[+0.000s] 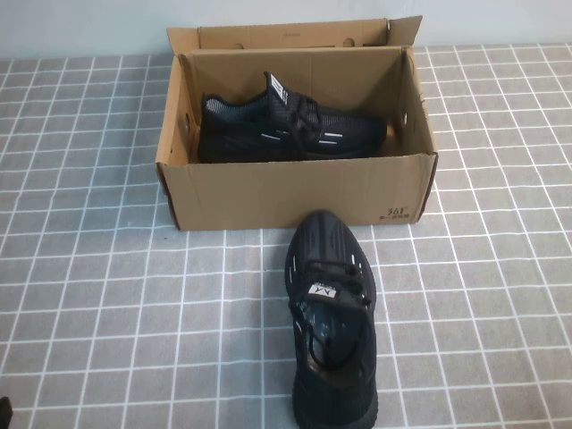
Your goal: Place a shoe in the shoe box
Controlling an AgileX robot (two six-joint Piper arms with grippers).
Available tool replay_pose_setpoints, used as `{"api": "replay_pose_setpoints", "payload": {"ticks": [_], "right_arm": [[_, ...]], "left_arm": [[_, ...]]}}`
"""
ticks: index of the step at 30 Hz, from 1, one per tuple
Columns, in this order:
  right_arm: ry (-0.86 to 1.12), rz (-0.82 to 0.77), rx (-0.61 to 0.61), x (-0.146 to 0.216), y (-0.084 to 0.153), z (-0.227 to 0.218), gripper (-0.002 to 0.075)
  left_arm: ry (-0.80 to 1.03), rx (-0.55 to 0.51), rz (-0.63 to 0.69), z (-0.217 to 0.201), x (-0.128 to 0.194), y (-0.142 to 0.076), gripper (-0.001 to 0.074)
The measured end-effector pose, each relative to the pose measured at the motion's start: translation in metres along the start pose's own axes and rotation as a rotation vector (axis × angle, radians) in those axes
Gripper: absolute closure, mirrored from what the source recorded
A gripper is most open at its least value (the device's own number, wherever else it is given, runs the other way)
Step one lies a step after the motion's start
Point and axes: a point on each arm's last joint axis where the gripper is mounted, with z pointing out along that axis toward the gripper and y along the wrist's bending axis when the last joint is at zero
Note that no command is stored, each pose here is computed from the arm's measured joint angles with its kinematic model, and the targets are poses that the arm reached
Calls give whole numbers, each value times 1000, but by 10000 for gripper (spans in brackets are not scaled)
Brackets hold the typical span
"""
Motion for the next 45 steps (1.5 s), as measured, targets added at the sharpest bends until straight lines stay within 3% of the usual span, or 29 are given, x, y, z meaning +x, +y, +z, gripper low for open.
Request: {"api": "replay_pose_setpoints", "payload": {"ticks": [40,45], "right_arm": [[0,2,-1,0,0,0,742],[-47,149,-49,-5,4,0,742]], "left_arm": [[0,0,0,0,0,0,736],[0,0,0,0,0,0,736]]}}
